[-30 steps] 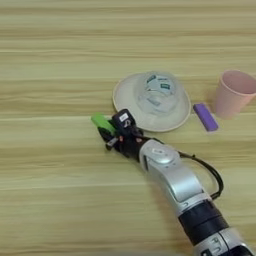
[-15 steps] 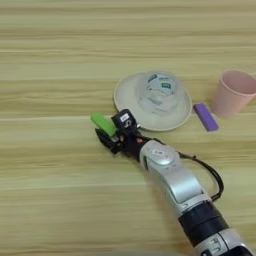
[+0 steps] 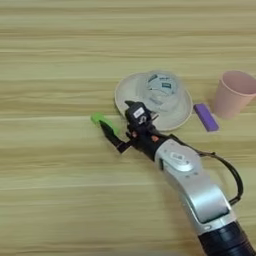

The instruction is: Move the objects on the table

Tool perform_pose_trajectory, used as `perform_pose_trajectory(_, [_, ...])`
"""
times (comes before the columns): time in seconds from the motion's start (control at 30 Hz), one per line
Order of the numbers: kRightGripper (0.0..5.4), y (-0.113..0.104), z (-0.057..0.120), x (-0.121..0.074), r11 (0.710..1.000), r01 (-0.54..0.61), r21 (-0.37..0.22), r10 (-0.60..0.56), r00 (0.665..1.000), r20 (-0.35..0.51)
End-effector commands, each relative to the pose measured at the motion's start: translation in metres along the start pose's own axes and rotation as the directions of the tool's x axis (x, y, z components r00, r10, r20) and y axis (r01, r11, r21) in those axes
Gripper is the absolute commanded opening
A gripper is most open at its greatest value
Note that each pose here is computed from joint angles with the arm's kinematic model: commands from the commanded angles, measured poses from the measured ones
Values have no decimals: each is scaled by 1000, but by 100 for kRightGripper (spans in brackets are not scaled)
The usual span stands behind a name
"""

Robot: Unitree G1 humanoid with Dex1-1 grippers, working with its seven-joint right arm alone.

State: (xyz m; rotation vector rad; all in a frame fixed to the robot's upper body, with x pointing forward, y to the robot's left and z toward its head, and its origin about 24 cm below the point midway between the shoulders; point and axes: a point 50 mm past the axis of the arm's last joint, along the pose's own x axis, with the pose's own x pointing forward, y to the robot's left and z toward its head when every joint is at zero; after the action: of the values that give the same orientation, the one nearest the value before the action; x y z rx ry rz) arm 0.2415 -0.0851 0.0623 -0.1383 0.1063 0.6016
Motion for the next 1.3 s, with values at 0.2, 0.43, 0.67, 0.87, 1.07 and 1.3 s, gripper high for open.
perform_pose_trajectory(0.2, [533, -42, 19, -30, 985, 171, -8, -169, 979, 115])
perform_pose_trajectory(0.43, [533, -76, 7, -67, 946, 323, -18, -321, 944, 71])
perform_pose_trajectory(0.67, [533, -93, -3, -81, 907, 421, 5, -420, 906, 43])
perform_pose_trajectory(0.87, [533, -100, -14, -82, 879, 477, 5, -477, 879, -6])
perform_pose_trajectory(1.07, [533, -104, -28, -76, 867, 495, 58, -491, 869, -71])
perform_pose_trajectory(1.3, [533, -98, -37, -65, 856, 507, 103, -500, 862, -90])
